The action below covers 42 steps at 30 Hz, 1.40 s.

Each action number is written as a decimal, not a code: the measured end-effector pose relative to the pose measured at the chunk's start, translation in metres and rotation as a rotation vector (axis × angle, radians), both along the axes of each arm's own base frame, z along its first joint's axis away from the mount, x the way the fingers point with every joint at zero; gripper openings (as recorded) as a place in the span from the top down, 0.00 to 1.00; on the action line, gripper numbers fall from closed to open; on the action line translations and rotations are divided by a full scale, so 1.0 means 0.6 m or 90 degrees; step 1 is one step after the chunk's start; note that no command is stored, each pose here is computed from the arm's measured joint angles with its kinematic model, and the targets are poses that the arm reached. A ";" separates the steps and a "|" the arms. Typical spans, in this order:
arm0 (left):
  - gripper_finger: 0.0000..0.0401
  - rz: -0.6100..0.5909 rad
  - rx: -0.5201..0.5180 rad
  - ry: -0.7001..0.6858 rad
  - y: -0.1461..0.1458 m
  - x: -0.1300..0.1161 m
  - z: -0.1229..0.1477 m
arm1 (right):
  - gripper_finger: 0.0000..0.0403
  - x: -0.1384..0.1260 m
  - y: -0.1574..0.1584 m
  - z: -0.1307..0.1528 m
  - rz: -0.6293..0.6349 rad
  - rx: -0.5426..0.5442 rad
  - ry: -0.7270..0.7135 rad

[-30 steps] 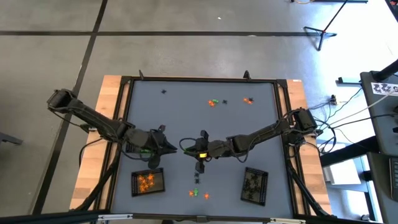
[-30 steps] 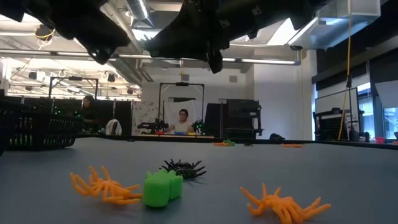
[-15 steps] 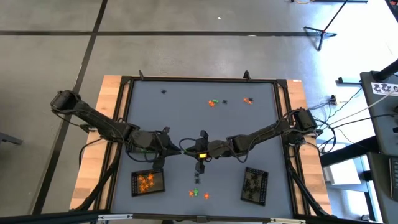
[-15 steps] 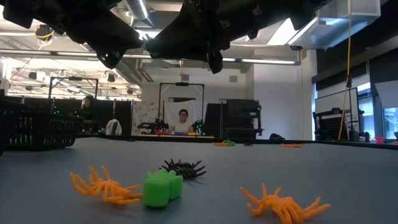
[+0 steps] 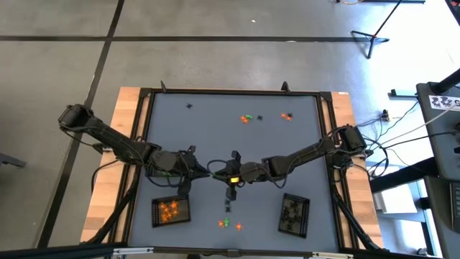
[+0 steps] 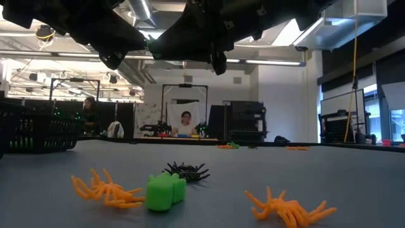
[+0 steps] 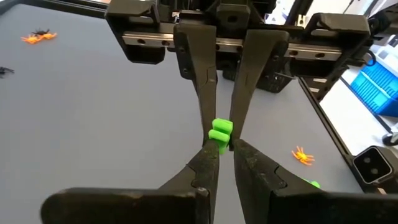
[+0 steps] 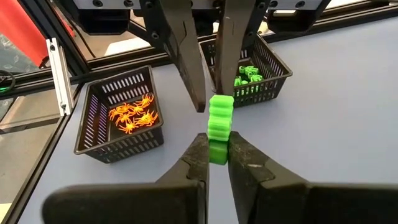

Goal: Sort Halloween decoration
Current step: Put the green skeleton toy into the top black bin

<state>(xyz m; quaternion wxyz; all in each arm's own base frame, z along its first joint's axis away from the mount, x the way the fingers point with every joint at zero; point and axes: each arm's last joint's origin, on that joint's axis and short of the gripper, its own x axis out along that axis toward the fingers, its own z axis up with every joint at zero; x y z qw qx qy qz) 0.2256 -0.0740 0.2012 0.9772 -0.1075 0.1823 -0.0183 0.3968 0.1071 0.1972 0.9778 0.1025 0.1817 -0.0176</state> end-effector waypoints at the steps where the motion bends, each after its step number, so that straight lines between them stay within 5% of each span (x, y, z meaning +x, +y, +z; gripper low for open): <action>1: 0.89 -0.001 0.000 0.000 0.000 0.000 0.000 | 0.92 0.000 0.000 0.000 0.000 0.000 0.000; 23: 0.89 -0.009 0.038 -0.003 0.000 0.000 0.000 | 0.92 0.000 0.000 0.000 0.000 0.000 0.000; 35: 0.61 -0.005 0.051 -0.005 0.001 0.000 0.000 | 0.92 0.000 0.000 0.000 0.000 0.000 0.000; 42: 0.57 -0.003 0.047 -0.006 0.001 0.000 0.001 | 0.92 0.000 0.000 0.000 0.000 0.000 0.001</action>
